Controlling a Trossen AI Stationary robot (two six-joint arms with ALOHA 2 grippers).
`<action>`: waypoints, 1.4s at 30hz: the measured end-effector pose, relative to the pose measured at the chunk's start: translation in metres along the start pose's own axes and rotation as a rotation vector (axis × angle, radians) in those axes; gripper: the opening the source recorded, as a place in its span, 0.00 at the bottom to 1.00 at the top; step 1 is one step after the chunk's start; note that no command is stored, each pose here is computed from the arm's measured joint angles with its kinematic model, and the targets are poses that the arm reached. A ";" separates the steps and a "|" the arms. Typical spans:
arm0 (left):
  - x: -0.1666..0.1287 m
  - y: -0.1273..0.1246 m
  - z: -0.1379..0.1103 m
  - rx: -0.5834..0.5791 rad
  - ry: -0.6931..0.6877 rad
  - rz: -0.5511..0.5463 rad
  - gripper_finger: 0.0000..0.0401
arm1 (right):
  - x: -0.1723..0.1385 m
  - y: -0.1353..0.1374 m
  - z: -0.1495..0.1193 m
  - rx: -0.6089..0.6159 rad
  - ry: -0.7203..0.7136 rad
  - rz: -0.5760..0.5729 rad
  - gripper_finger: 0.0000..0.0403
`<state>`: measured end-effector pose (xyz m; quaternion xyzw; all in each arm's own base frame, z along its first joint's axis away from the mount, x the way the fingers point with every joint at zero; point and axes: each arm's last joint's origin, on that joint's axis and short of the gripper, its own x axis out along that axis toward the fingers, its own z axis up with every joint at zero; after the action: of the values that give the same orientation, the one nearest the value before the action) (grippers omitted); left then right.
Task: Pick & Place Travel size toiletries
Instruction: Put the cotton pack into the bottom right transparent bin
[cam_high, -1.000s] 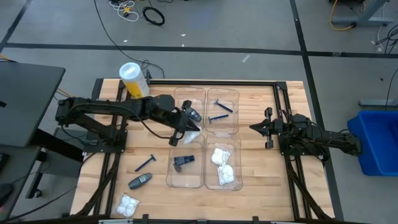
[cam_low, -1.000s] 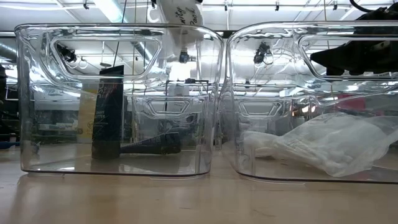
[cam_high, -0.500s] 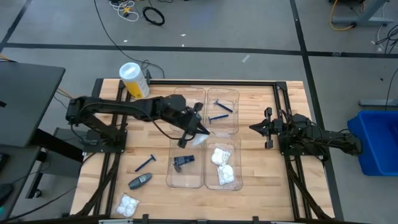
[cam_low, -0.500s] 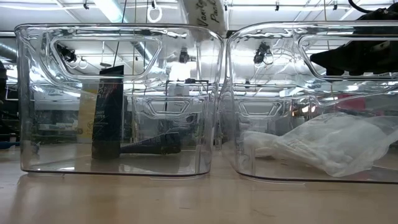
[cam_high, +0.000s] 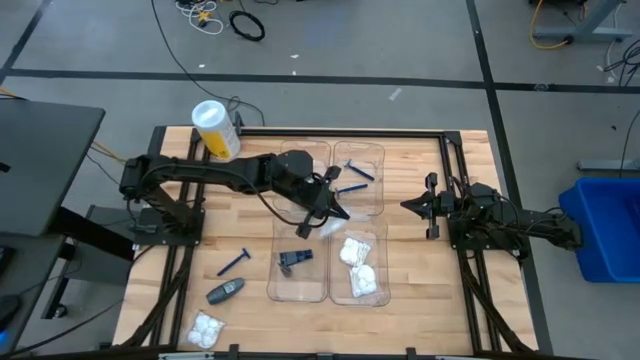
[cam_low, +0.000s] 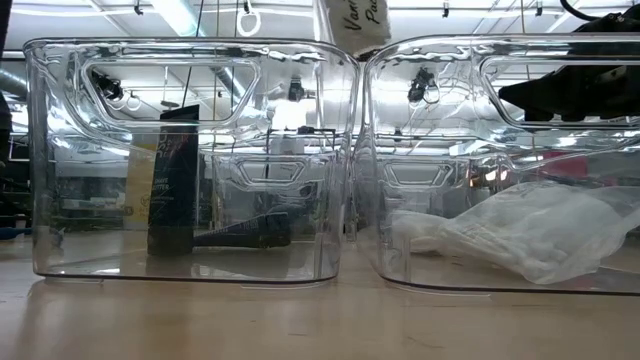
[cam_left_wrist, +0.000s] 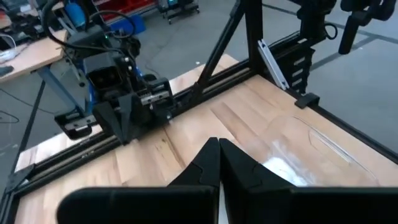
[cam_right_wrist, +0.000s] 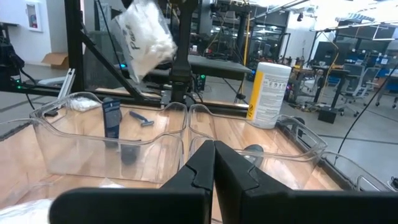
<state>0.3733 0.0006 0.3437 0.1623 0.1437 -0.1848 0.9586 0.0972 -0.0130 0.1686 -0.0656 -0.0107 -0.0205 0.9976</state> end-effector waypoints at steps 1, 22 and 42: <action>0.001 0.000 0.000 0.001 0.000 0.000 0.00 | 0.000 0.000 0.000 0.000 0.000 0.000 0.03; 0.044 0.002 -0.029 -0.059 -0.026 -0.099 0.00 | 0.000 0.000 -0.001 0.001 0.006 0.001 0.03; 0.059 -0.001 -0.037 -0.065 -0.039 -0.124 0.00 | 0.001 0.000 -0.001 0.001 0.010 0.001 0.03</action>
<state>0.4175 -0.0054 0.2899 0.1185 0.1406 -0.2421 0.9527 0.0979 -0.0131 0.1678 -0.0648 -0.0058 -0.0203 0.9977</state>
